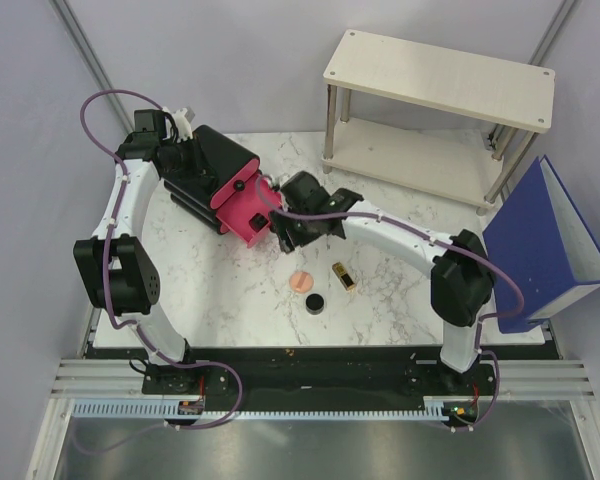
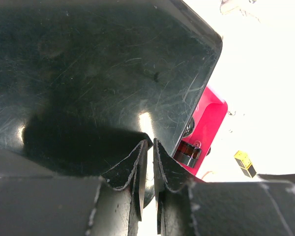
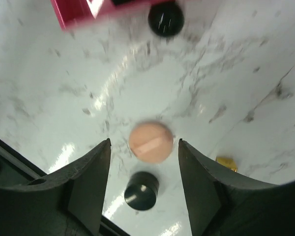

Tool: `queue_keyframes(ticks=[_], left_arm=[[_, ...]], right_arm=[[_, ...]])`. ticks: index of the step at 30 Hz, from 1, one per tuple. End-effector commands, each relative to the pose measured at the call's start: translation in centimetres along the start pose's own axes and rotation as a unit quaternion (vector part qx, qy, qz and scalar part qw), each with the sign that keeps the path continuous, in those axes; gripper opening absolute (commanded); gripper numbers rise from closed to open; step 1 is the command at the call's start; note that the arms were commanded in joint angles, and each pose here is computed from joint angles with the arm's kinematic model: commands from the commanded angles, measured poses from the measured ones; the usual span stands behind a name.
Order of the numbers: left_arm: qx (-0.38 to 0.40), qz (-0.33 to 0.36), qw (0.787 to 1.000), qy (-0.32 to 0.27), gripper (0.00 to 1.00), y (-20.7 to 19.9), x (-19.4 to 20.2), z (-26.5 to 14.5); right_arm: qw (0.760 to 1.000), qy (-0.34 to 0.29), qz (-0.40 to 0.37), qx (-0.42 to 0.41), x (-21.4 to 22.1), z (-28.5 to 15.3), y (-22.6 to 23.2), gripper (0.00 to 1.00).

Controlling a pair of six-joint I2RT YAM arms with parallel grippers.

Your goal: Organize the makeup

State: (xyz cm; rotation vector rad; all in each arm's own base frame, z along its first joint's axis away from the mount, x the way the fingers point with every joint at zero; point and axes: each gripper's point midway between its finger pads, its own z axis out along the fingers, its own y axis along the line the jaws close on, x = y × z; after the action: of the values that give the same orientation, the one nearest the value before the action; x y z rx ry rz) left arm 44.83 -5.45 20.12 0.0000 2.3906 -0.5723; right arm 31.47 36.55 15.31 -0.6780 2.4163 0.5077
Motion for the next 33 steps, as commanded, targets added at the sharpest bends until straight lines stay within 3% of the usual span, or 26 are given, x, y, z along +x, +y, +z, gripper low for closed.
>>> queue_keyframes(ticks=[1, 11, 18, 21, 22, 25, 33], left_arm=[[-0.067, -0.047, 0.980, 0.184, 0.20, 3.8, 10.2, 0.9], [-0.068, -0.047, 0.979, 0.186, 0.20, 3.8, 10.5, 0.7], [-0.068, -0.048, 0.978, 0.189, 0.20, 3.9, 10.7, 0.8], [-0.069, -0.046, 0.979, 0.188, 0.20, 3.8, 10.6, 0.8], [-0.070, -0.047, 0.979, 0.187, 0.20, 3.9, 10.6, 0.7], [-0.072, -0.045, 0.979, 0.186, 0.20, 4.0, 10.5, 0.7], [-0.073, -0.046, 0.978, 0.188, 0.20, 4.0, 10.5, 0.8]], right_arm=[[0.995, 0.076, -0.052, 0.035, 6.1, 0.8, -0.9, 0.64], [0.991, 0.118, -0.047, 0.036, 10.5, 5.2, -1.2, 0.61], [0.989, 0.137, -0.031, 0.034, 12.0, 8.1, -1.2, 0.54], [0.987, 0.154, -0.031, 0.022, 12.8, 8.5, -0.8, 0.35], [0.987, 0.157, -0.030, 0.023, 13.0, 8.5, -0.9, 0.20], [0.990, 0.140, -0.031, 0.017, 11.9, 7.5, -0.6, 0.07], [0.999, 0.026, -0.041, 0.008, 3.2, 3.0, 1.3, 0.03]])
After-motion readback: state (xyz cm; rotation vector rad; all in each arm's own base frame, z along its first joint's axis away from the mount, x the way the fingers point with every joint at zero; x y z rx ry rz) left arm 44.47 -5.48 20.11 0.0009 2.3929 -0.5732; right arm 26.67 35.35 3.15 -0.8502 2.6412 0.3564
